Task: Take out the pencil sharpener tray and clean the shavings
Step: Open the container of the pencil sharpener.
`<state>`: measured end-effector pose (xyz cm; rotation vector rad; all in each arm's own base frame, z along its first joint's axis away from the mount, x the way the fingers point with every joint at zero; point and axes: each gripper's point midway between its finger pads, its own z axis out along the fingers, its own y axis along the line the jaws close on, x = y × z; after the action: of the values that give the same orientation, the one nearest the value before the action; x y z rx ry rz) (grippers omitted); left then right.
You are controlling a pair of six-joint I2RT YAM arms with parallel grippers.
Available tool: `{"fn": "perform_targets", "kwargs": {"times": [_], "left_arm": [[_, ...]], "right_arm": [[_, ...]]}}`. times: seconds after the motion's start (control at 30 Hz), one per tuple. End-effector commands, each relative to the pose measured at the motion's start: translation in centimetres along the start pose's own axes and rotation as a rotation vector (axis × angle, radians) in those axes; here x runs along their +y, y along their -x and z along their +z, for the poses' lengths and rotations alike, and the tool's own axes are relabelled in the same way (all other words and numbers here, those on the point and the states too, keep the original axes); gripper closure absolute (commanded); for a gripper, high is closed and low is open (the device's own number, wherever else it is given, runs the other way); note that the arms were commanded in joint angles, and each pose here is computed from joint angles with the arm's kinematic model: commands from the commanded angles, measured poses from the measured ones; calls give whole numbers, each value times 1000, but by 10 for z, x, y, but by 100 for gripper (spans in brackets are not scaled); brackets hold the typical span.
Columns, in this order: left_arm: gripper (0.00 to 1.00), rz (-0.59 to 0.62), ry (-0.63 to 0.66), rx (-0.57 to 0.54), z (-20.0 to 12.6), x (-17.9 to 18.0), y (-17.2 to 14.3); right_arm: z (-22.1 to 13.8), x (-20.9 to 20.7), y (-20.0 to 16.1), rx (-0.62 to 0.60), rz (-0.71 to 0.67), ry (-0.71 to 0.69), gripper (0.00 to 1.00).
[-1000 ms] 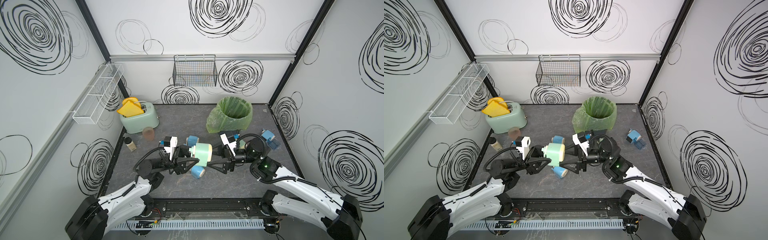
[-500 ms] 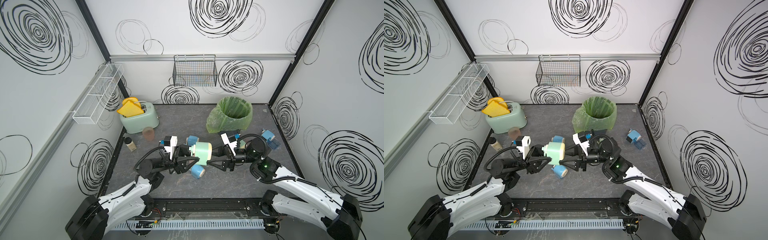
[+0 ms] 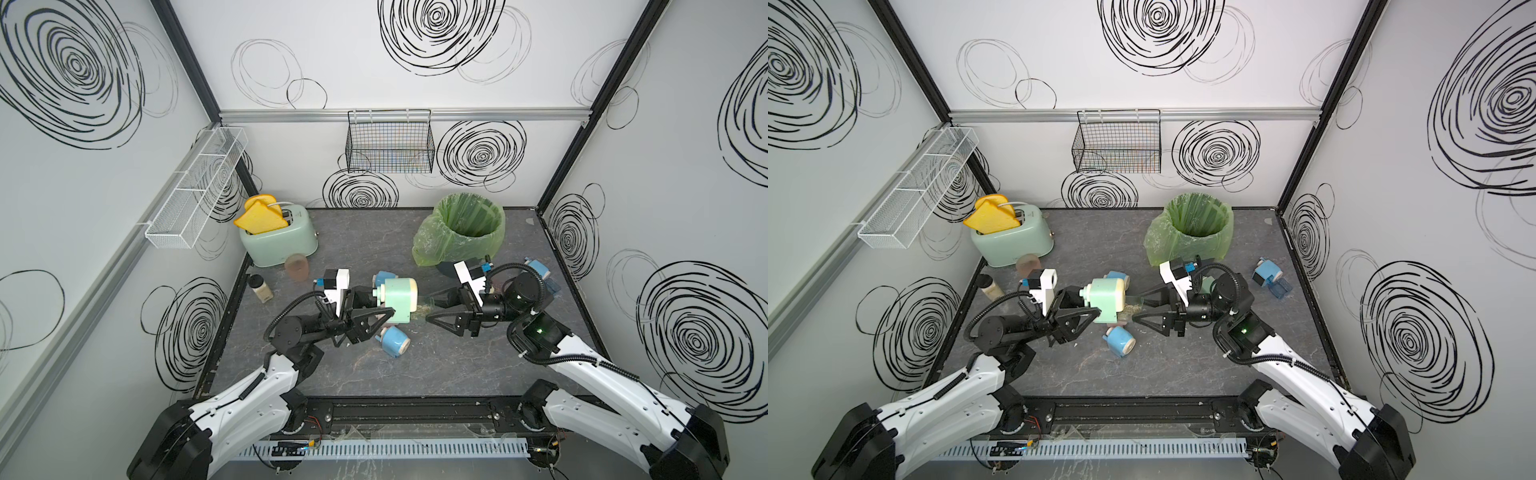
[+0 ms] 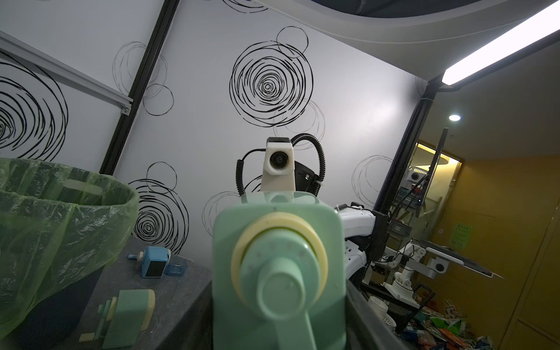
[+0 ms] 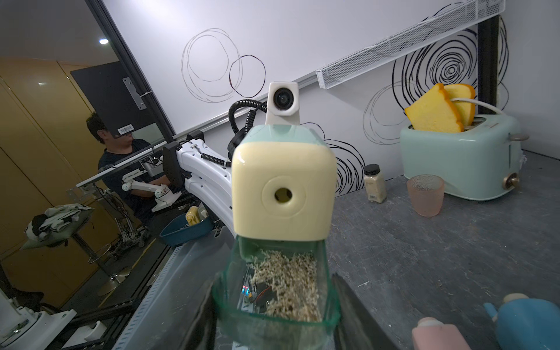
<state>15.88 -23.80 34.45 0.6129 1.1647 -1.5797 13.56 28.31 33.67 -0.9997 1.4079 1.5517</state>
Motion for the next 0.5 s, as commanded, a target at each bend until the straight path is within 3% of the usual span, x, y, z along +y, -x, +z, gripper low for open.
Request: {"fn": "perform_targets", "kwargs": {"times": [0.0, 0.17, 0.37, 0.47], "left_arm": [[55, 98, -91, -57, -2, -28, 19], [55, 112, -65, -69, -5, -24, 26], [55, 128, 87, -86, -10, 5, 46], [55, 122, 147, -72, -11, 19, 53]], "right_arm": [[-6, -5, -5, 11, 15, -16, 48], [-16, -13, -8, 22, 14, -50, 48], [-35, -27, -3, 18, 1, -113, 48], [-45, -45, 6, 19, -21, -212, 48]]}}
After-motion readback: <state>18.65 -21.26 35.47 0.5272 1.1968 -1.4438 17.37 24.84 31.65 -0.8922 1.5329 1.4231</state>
